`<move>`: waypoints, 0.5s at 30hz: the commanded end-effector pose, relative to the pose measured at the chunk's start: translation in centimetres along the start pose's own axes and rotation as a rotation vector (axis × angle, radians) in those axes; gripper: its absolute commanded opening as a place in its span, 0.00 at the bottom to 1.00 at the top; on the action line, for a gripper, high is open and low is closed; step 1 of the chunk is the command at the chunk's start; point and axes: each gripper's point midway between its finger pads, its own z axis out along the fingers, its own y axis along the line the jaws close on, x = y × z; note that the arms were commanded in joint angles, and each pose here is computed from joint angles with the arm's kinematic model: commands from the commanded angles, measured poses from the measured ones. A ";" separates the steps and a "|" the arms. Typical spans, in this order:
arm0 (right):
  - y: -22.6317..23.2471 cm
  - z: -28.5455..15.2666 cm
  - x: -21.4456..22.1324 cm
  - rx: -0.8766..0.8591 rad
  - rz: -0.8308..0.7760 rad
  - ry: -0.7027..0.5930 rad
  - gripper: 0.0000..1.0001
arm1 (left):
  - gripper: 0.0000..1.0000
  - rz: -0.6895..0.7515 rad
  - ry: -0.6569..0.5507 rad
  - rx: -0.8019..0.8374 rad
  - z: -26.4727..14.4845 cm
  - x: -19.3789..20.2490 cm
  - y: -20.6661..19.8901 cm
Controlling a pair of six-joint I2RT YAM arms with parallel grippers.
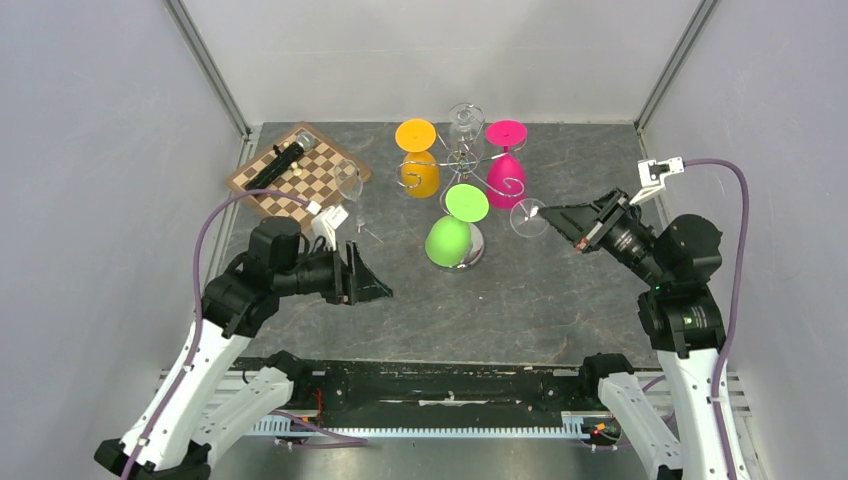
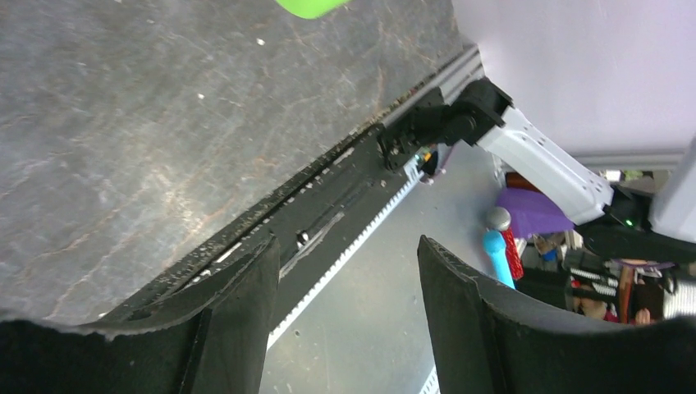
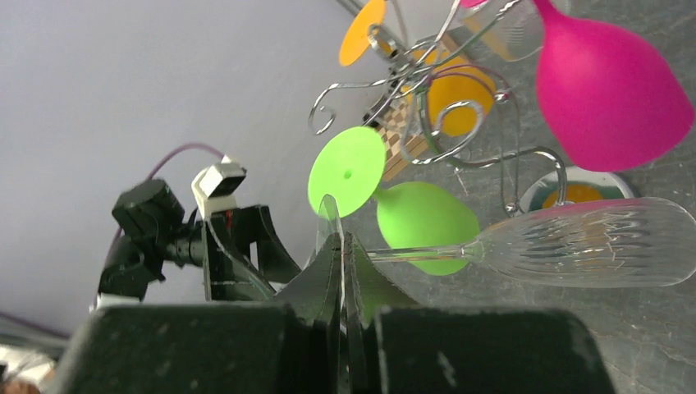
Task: Take the wine glass off the wine glass rack
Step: Place the wine glass at the center of the board.
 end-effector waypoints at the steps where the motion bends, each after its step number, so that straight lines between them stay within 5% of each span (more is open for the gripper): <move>1: 2.2 -1.1 1.8 -0.134 -0.164 0.066 0.00 | 0.69 -0.033 -0.025 0.047 0.7 -0.3 -2.4; 15: 2.3 -3.5 10.1 -0.350 -0.448 0.366 0.00 | 0.68 -0.177 0.002 0.262 3.4 1.2 -7.6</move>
